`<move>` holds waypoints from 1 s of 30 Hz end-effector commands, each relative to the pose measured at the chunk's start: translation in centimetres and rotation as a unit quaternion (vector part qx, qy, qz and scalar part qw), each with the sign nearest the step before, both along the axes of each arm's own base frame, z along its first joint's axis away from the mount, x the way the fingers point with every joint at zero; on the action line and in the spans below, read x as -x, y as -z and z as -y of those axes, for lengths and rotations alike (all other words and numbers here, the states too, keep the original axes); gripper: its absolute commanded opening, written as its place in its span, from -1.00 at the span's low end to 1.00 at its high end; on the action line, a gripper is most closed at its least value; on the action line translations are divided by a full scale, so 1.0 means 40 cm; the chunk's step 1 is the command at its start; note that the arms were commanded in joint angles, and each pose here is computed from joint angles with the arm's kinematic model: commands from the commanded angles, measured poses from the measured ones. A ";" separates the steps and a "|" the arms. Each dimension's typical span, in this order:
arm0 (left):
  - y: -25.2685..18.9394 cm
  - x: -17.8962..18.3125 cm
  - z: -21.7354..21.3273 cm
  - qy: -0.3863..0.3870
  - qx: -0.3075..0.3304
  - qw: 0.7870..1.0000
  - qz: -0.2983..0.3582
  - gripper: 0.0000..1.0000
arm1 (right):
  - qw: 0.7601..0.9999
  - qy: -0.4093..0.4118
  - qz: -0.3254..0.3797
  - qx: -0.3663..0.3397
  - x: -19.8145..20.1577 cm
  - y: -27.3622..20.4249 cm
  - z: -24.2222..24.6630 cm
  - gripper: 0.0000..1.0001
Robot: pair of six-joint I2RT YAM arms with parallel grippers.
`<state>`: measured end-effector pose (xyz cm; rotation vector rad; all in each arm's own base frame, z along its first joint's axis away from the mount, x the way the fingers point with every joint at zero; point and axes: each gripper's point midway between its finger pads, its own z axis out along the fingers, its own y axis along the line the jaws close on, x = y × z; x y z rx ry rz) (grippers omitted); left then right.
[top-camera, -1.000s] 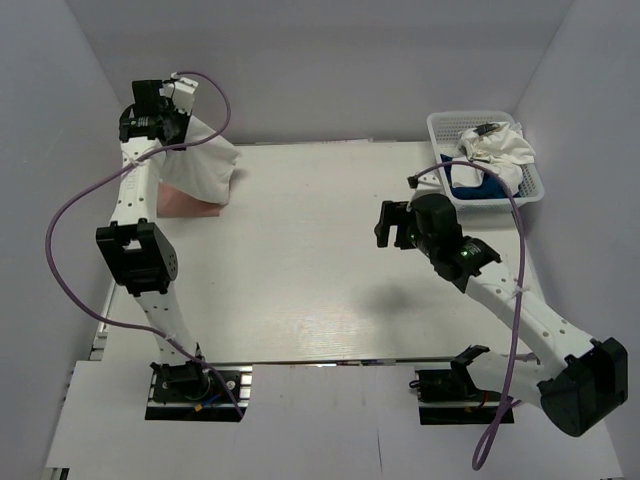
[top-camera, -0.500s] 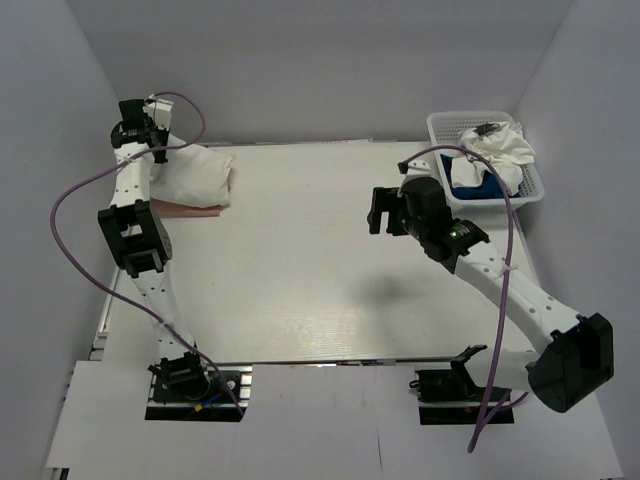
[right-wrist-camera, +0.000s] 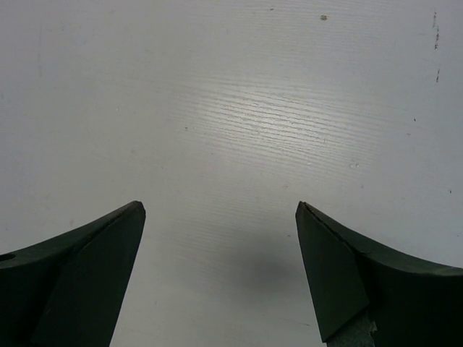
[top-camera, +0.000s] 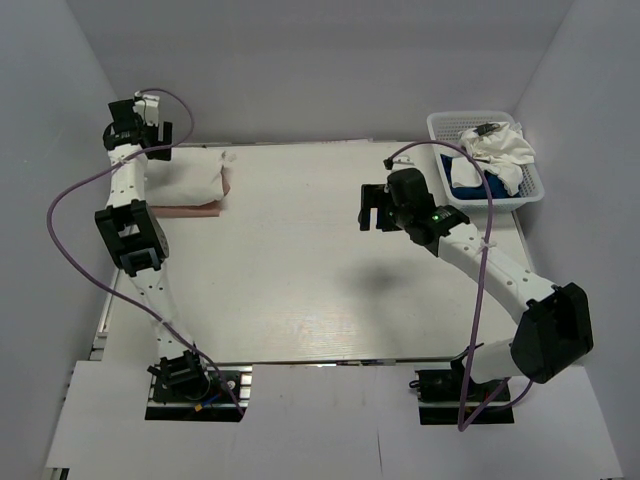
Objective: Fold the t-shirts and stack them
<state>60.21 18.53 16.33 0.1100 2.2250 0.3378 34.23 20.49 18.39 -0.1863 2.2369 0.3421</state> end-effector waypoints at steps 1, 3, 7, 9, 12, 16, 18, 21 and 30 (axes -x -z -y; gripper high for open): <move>-0.109 -0.023 0.018 0.005 0.009 0.998 0.056 1.00 | 1.000 -0.001 0.016 -0.015 -0.016 -0.047 -0.012 0.81; -0.139 -0.015 0.024 -0.004 0.020 0.998 0.066 1.00 | 1.000 -0.006 0.019 -0.019 -0.011 -0.054 -0.017 0.81; -0.194 0.008 0.070 -0.002 0.058 0.995 0.079 1.00 | 0.999 -0.005 0.024 -0.028 0.004 -0.062 -0.009 0.81; -0.191 0.031 0.109 0.007 0.084 0.994 0.068 1.00 | 0.999 -0.006 0.024 -0.034 0.010 -0.055 -0.008 0.81; -0.216 0.078 0.194 0.027 0.152 0.986 0.059 1.00 | 0.999 0.000 0.029 -0.046 0.027 -0.060 0.001 0.81; -0.225 0.144 0.372 0.020 0.294 0.954 0.049 1.00 | 0.997 0.003 0.035 -0.064 0.056 -0.073 0.012 0.81; -0.212 0.205 0.466 0.040 0.328 0.943 0.044 1.00 | 0.998 0.011 0.023 -0.060 0.076 -0.052 0.026 0.81; -0.207 0.320 0.658 0.066 0.347 0.935 0.043 1.00 | 0.998 0.012 0.016 -0.059 0.111 -0.026 0.048 0.81; -0.079 0.700 0.891 0.089 0.374 0.923 0.000 1.00 | 0.999 0.028 0.005 -0.040 0.226 0.058 0.137 0.81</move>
